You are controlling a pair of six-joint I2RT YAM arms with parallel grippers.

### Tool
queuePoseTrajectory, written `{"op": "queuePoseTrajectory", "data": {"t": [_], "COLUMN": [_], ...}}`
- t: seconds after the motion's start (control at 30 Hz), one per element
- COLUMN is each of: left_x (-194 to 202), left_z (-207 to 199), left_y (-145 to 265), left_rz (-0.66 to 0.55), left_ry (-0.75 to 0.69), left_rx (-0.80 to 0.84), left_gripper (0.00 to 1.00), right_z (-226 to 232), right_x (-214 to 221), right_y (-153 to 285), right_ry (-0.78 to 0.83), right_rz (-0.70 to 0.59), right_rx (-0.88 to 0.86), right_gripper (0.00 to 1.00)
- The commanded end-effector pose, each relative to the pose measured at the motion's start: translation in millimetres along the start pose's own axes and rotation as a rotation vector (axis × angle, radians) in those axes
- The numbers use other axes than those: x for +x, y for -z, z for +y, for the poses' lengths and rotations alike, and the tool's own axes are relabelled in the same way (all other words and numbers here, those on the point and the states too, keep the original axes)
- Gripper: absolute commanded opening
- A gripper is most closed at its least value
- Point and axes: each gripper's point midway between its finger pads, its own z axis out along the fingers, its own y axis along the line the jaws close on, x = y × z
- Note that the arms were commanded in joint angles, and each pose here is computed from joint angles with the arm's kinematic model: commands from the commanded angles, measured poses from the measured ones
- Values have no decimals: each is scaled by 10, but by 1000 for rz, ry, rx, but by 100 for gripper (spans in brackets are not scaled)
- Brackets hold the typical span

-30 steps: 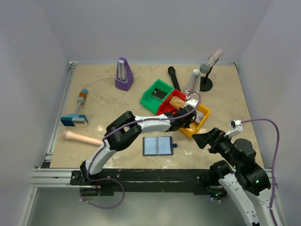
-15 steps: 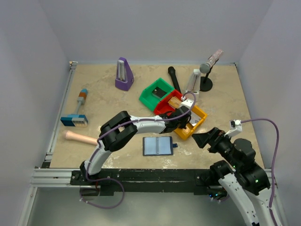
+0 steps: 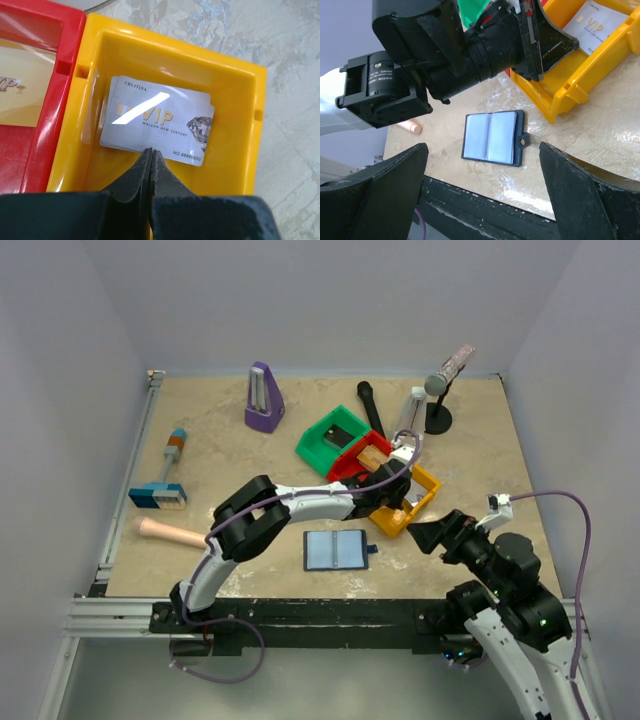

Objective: Take the credit cards out of the card holder
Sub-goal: Move the storage box to the center of the board, then remove the credit card from the card holder.

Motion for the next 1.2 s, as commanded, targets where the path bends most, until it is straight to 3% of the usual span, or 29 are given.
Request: {"op": "queuePoseTrajectory", "data": {"t": [0.0, 0.3, 0.6, 0.73, 0.83, 0.97, 1.17], "left_x": [-226, -409, -1138, -1365, -1313, -1005, -275], "left_z": [-203, -261, -307, -119, 231, 794, 1358], "left_y": [-12, 83, 862, 1291, 1565, 1922, 2309], "left_rz": [-46, -96, -314, -393, -414, -428, -380], "left_ry": [15, 25, 89, 139, 192, 279, 315], "left_rx": [56, 79, 142, 128, 60, -54, -190], "left_gripper": [0, 0, 0, 15, 26, 36, 59], "right_z": [37, 61, 52, 2, -96, -263, -426], "right_x": [-11, -23, -98, -133, -58, 142, 90], "right_y": [-46, -44, -13, -18, -111, -299, -480], "right_ry": [-6, -9, 6, 77, 123, 129, 316], "right_rz": [-3, 3, -24, -18, 72, 201, 105], "right_rx": [-17, -18, 0, 37, 114, 203, 232], "right_gripper": [99, 99, 99, 99, 99, 99, 99]}}
